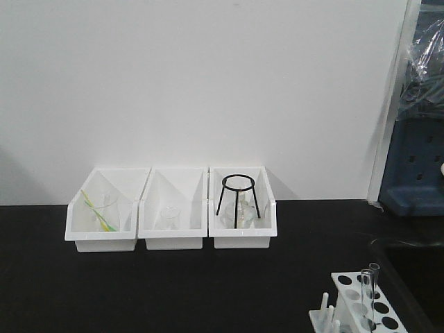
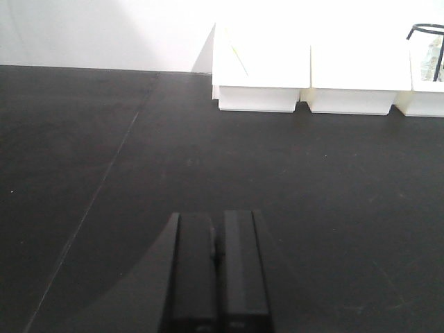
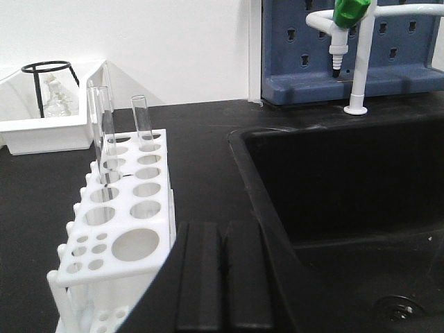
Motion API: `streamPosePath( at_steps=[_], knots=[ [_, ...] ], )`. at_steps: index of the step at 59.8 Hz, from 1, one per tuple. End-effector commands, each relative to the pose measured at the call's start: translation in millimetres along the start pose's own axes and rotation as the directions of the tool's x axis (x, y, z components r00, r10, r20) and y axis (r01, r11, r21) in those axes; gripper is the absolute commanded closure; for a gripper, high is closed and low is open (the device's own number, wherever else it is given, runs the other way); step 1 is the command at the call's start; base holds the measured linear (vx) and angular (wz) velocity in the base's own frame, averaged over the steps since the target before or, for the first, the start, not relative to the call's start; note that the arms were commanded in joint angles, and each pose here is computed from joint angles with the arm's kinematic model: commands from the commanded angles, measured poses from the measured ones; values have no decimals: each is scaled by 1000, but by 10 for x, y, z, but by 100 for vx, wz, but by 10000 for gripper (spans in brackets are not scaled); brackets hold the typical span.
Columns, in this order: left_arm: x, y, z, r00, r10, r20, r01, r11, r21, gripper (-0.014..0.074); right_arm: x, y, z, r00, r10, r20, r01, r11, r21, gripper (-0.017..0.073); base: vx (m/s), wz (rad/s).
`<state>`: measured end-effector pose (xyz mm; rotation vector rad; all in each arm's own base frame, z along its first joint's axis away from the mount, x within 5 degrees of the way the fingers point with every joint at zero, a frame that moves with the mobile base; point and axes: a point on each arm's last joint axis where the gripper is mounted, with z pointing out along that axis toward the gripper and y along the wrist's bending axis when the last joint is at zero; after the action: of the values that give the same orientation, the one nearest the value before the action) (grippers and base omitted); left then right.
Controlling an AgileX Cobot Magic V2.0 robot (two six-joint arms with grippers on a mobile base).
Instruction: Flip and reinsert test tube from rack
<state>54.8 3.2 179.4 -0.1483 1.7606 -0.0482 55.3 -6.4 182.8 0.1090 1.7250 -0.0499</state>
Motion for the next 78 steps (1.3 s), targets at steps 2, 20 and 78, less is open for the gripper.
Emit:
streamPosePath(
  at_steps=[2,20,78],
  knots=[
    [-66,-16,-3,997,-3,78,2,1000,22,600,-75,10,-8,996,-12,89,13,1000,-10,571,0,0],
    [-66,-16,-3,997,-3,78,2,1000,22,600,-126,18,-14,989,-13,145,16,1000,-18,571,0,0],
    [-66,-16,-3,997,-3,78,2,1000,22,600,-2221,148,825,919,-122,374,138,990,-16,547,0,0]
  ],
)
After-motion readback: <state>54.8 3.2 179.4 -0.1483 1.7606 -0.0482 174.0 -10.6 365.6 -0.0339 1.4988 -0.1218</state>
